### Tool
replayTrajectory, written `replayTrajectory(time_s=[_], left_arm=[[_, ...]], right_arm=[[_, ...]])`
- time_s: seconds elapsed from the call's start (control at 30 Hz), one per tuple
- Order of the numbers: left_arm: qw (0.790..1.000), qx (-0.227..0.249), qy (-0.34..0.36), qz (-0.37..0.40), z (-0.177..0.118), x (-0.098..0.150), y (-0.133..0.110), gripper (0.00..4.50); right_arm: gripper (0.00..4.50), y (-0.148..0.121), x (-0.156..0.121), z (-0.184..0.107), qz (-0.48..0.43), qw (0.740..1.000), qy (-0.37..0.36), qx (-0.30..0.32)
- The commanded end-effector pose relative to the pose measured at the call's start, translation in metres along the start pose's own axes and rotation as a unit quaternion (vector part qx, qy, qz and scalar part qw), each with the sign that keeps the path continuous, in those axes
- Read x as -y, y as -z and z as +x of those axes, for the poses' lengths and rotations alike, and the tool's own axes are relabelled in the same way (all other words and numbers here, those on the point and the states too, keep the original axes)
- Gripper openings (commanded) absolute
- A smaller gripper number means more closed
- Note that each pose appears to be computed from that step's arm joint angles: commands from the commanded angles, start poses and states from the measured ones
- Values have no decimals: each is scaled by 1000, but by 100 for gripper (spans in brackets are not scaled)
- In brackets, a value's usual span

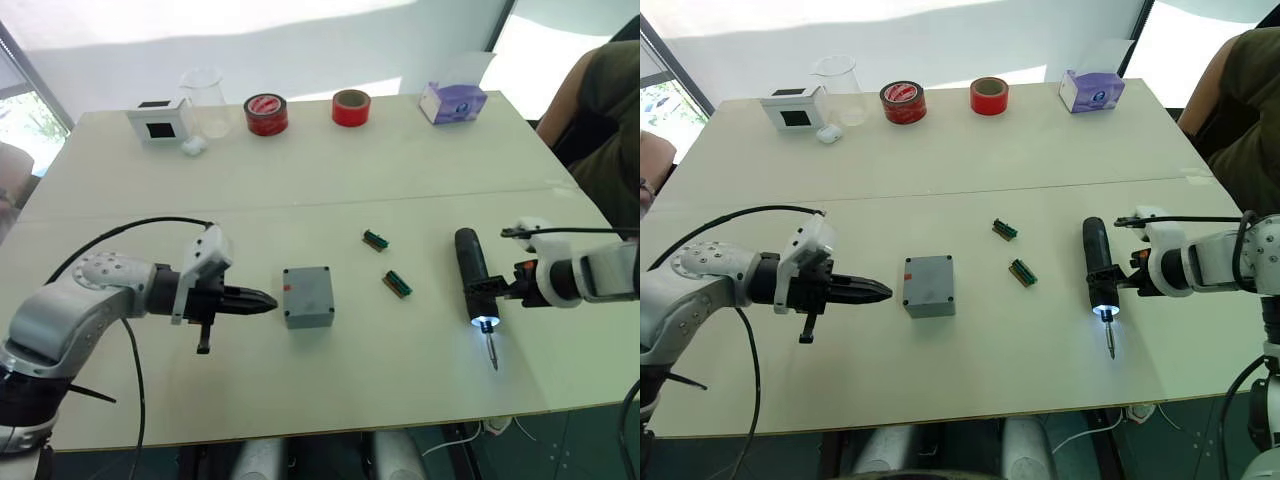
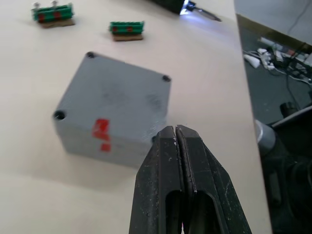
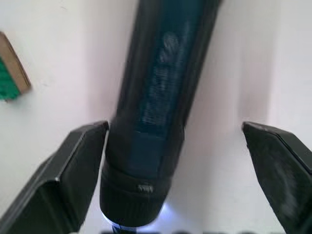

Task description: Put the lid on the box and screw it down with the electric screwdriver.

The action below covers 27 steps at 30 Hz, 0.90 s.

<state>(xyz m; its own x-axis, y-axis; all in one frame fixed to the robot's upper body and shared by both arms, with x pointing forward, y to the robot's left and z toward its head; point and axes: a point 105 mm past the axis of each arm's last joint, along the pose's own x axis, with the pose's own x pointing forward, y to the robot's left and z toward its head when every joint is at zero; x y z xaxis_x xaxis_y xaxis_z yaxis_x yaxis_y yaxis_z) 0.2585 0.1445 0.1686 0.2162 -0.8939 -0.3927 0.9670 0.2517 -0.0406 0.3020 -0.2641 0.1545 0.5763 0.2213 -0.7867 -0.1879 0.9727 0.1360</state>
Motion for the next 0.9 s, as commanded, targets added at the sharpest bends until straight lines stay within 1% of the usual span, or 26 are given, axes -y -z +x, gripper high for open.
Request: replayTrajectory(time_s=[0.03, 0.07, 0.13, 0.17, 0.2, 0.23, 0.27, 0.33, 0.4, 0.47, 0.63, 0.87, 0.9], left_arm=[[998, 12, -66, 14, -21, -21, -8, 0], [996, 14, -84, 10, -25, -27, -6, 0], [993, 14, -115, 5, -28, -37, -1, 0], [992, 9, -126, 5, -25, -40, 4, 0], [991, 5, -131, 5, -22, -41, 7, 0], [991, -3, -134, 8, -18, -42, 12, 0], [990, -8, -138, 8, -13, -44, 17, 0], [990, -16, -139, 9, -5, -45, 24, 0], [992, -15, -128, 11, 13, -44, 27, 0], [993, -21, -116, 20, 26, -43, 29, 0], [995, -26, -86, 38, 39, -41, 30, 0], [997, -13, -57, 59, 58, -48, 20, 0], [997, -9, -47, 65, 65, -49, 17, 0]], right_arm=[[446, -51, -29, -34, -124, 984, -18, 123], [446, -57, -43, -40, -167, 975, -37, 139], [446, -60, -77, -48, -260, 947, -88, 169], [446, -50, -99, -47, -307, 928, -129, 164], [446, -41, -112, -45, -335, 915, -156, 159], [446, -28, -127, -42, -374, 895, -187, 154], [446, -10, -141, -36, -404, 877, -223, 135], [446, 15, -160, -25, -432, 851, -275, 118], [446, 34, -178, -1, -424, 843, -309, 117], [446, 42, -187, 18, -424, 842, -313, 118], [446, 49, -196, 27, -422, 839, -325, 110], [446, 51, -213, 29, -402, 835, -357, 114], [446, 52, -216, 29, -400, 834, -363, 114]])
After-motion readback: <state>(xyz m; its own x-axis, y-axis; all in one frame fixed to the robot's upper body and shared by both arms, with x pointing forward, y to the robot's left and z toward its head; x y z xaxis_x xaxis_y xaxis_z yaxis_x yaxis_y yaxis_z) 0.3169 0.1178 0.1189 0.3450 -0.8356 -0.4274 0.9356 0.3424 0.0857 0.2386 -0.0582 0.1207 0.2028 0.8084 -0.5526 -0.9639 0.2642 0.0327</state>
